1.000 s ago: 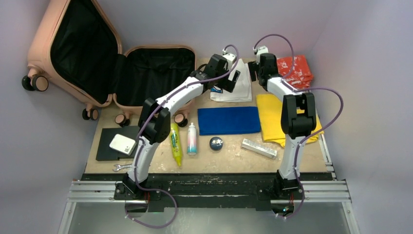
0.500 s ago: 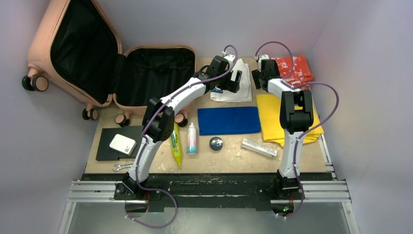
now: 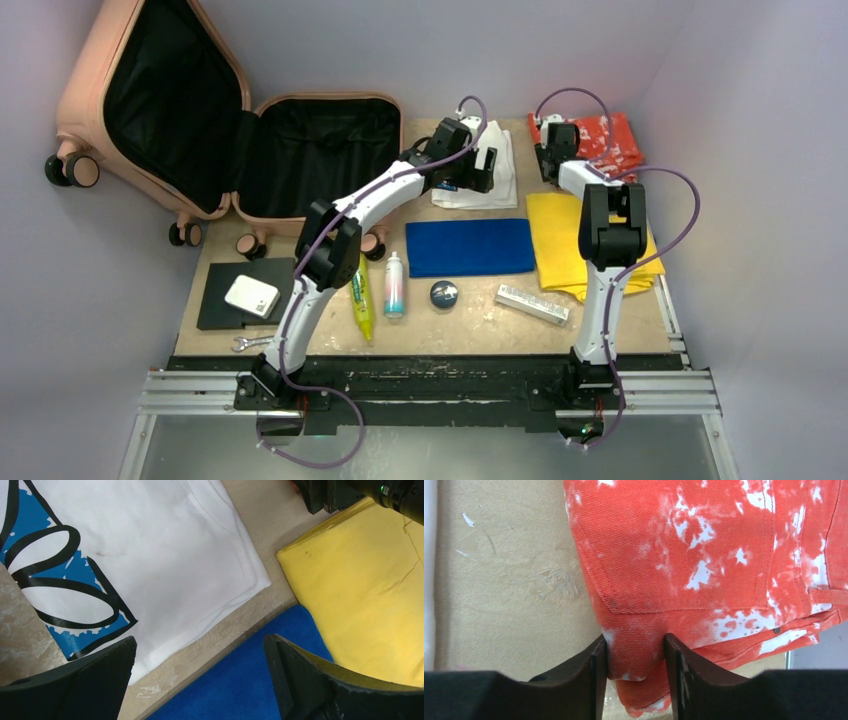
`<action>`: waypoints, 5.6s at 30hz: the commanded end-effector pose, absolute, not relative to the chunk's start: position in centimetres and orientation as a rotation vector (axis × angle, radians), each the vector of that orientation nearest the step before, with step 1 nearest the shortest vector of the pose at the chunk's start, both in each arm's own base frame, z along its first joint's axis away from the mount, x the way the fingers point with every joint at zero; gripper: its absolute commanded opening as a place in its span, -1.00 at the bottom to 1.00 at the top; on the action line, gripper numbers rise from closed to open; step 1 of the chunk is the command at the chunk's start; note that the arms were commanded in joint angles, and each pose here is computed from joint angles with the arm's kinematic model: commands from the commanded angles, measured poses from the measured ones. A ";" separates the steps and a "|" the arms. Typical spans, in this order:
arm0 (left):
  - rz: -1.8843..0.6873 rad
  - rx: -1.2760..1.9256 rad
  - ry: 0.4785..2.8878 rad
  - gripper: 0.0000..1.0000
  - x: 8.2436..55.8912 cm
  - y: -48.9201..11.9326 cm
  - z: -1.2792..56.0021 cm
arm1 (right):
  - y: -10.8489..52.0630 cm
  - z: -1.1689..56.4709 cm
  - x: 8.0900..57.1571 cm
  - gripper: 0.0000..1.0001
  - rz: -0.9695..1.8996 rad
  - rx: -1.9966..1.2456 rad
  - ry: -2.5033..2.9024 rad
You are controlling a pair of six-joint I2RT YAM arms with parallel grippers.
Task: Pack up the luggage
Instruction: Pick up the clothes from the corner of the board, then place the clothes in the luggage.
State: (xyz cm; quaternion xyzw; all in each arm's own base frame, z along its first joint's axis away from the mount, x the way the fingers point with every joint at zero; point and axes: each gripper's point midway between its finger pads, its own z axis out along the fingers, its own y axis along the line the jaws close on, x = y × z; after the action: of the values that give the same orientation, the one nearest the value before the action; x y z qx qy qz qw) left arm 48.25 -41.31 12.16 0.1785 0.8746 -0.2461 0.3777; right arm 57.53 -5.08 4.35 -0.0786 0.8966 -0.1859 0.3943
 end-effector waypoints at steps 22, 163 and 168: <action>-1.078 0.214 2.196 0.99 50.8 -42.9 15.0 | 0.2 20.2 58.4 -1.00 -0.185 -0.380 1.901; -1.416 0.105 1.971 -1.00 53.2 -28.5 30.7 | 5.0 21.1 42.9 0.98 0.066 -0.627 1.820; -1.416 0.092 2.156 -1.00 52.2 -22.2 26.2 | 5.0 21.5 42.8 0.98 0.065 -0.627 1.806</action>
State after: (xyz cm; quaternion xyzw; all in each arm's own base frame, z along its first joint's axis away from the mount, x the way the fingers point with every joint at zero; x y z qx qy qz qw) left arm 55.64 -25.40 23.86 -0.0225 0.8034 -0.5097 0.3069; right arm 42.60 5.07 19.50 -0.2734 0.7893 0.0365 0.5486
